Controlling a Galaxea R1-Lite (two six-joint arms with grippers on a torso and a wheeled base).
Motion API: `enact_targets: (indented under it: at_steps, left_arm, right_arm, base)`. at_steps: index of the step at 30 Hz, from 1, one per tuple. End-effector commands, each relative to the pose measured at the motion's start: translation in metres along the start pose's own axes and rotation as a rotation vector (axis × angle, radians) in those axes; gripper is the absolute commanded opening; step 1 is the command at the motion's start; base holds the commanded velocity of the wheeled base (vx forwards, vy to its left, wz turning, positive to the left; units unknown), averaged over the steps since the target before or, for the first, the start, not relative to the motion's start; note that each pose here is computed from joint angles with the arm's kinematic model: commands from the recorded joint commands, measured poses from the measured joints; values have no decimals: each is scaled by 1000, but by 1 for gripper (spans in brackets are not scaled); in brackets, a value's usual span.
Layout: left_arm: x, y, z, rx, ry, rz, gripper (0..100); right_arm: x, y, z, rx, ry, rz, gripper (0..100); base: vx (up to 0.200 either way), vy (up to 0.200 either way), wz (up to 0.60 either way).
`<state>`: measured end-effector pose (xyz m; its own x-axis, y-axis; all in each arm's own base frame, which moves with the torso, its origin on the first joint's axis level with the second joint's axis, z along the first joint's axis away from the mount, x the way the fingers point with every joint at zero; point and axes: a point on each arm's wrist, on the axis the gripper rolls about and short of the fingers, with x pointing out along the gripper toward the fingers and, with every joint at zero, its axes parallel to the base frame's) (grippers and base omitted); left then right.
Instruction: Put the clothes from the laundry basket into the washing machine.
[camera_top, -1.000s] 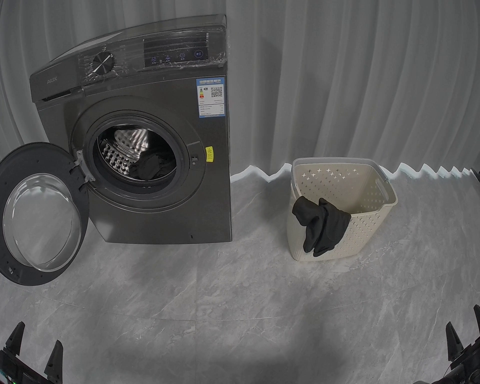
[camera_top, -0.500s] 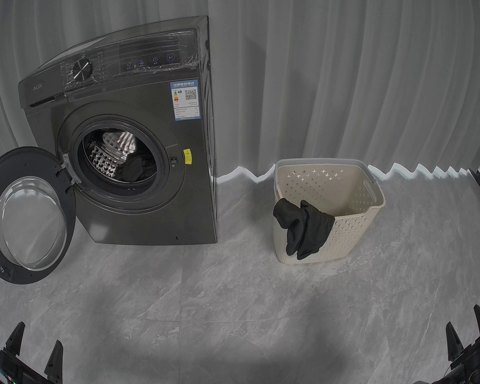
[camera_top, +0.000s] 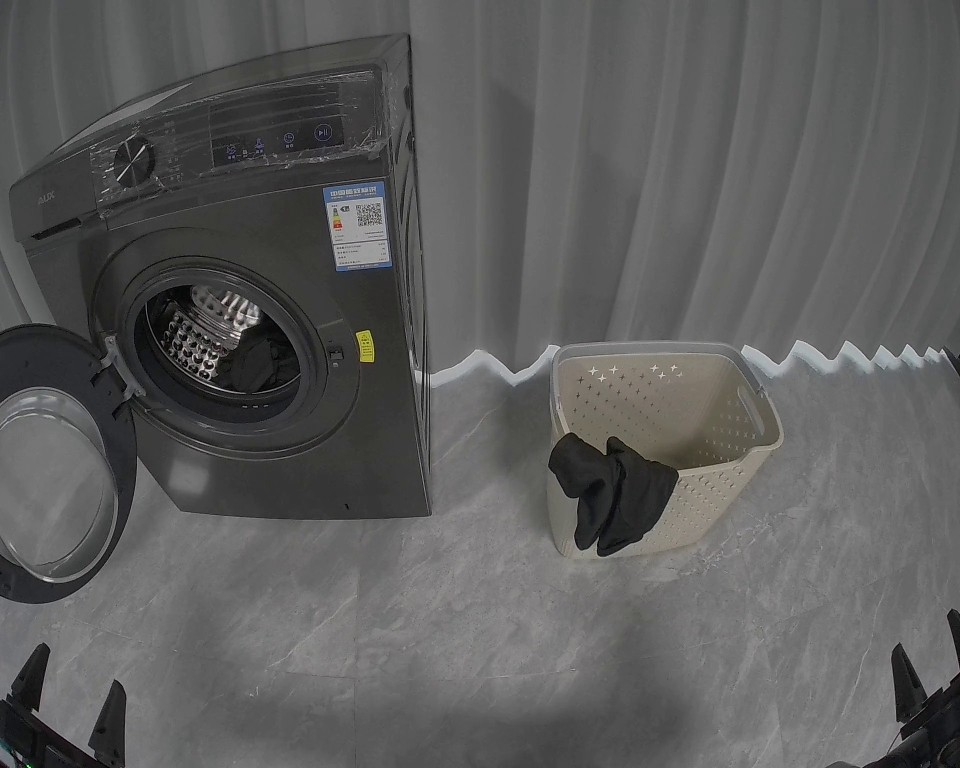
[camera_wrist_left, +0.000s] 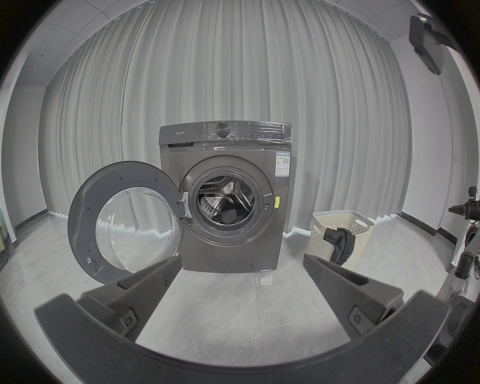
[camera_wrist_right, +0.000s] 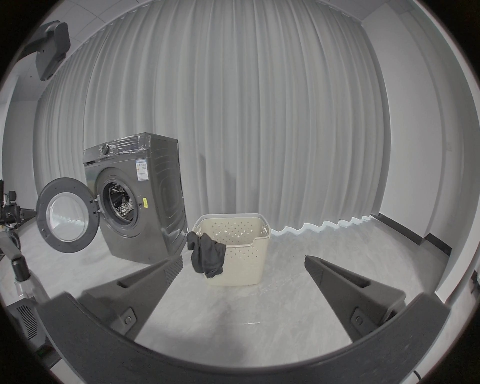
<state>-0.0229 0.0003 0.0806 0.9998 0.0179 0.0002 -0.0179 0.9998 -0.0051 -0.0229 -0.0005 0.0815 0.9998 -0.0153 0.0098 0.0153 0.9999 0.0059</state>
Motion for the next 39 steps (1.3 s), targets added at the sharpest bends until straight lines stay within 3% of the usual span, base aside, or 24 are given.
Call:
enact_targets:
  at_steps: [1,13,29,39]
  left_arm:
    - [0,0,-5,-1,2,1,100]
    - [0,0,-5,-3,2,2,100]
    - [0,0,-5,-1,2,1,100]
    - [0,0,-5,-3,2,2,100]
  right_arm:
    - [0,0,-5,0,2,0,100]
    - [0,0,-5,0,2,0,100]
    - [0,0,-5,0,2,0,100]
    - [0,0,-5,0,2,0,100]
  base:
    - [0,0,0]
    - [0,0,0]
    - [0,-200,0]
    - [0,-20,0]
